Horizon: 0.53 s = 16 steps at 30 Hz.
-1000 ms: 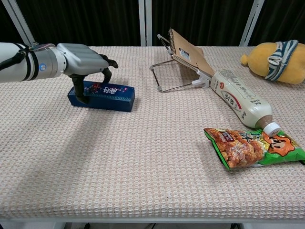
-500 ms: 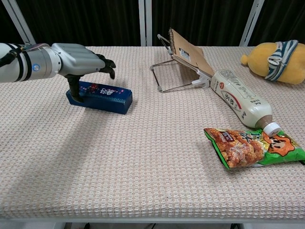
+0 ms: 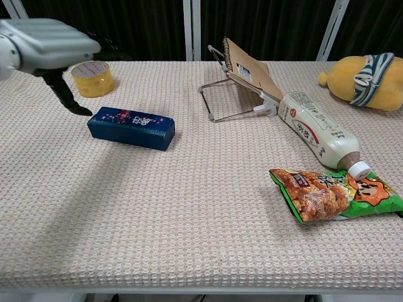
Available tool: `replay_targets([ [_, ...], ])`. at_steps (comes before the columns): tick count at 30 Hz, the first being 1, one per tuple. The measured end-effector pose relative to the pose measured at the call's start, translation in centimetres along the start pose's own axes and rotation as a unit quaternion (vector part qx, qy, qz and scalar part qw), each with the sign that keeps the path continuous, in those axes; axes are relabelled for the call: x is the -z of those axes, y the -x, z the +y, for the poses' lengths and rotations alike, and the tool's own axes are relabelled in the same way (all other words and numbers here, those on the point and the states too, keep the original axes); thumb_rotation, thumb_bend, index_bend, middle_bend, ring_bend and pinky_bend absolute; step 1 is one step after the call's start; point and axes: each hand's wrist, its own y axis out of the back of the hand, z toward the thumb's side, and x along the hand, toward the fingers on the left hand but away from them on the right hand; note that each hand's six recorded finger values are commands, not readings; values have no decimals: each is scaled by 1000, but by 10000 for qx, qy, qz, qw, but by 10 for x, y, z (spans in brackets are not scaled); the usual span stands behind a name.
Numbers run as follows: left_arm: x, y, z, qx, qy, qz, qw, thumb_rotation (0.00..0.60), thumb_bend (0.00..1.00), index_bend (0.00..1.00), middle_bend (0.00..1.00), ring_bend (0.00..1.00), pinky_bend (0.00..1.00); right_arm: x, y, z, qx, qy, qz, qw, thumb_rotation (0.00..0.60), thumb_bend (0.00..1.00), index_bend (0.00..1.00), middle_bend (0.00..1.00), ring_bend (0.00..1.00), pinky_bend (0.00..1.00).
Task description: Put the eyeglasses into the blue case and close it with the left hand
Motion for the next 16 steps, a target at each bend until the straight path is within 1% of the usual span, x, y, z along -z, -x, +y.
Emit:
replay_targets([
  [2, 15, 21, 2, -278, 186, 241, 9992, 225, 124, 48, 0, 0, 116, 1, -2, -1, 18, -4, -3, 10000, 600, 477, 0, 0, 0, 0],
  [4, 34, 52, -3, -563, 376, 570, 9961, 196, 123, 54, 0, 0, 116, 1, -3, -4, 20, -10, -9, 10000, 600, 477, 0, 0, 0, 0],
  [7, 61, 107, -23, -758, 667, 1113, 9886, 171, 120, 57, 0, 0, 116, 1, -5, -7, 41, -75, -67, 9999, 600, 477, 0, 0, 0, 0],
  [9, 74, 146, -38, -848, 856, 1424, 9824, 132, 121, 56, 0, 0, 116, 0, -5, -8, 102, -121, -98, 9998, 600, 475, 0, 0, 0, 0],
  [11, 80, 174, -47, -978, 912, 1598, 9781, 86, 123, 56, 0, 0, 116, -4, -6, -9, 143, -111, -72, 9998, 600, 471, 0, 0, 0, 0],
  [12, 83, 187, -51, -1064, 879, 1658, 9765, 83, 124, 57, 0, 0, 116, -5, -6, -9, 136, -102, -44, 9998, 600, 470, 0, 0, 0, 0],
  [16, 84, 216, -65, -1206, 843, 1698, 9744, 83, 124, 57, 0, 0, 116, -10, -8, -8, 128, -56, 88, 9999, 600, 470, 0, 0, 0, 0],
])
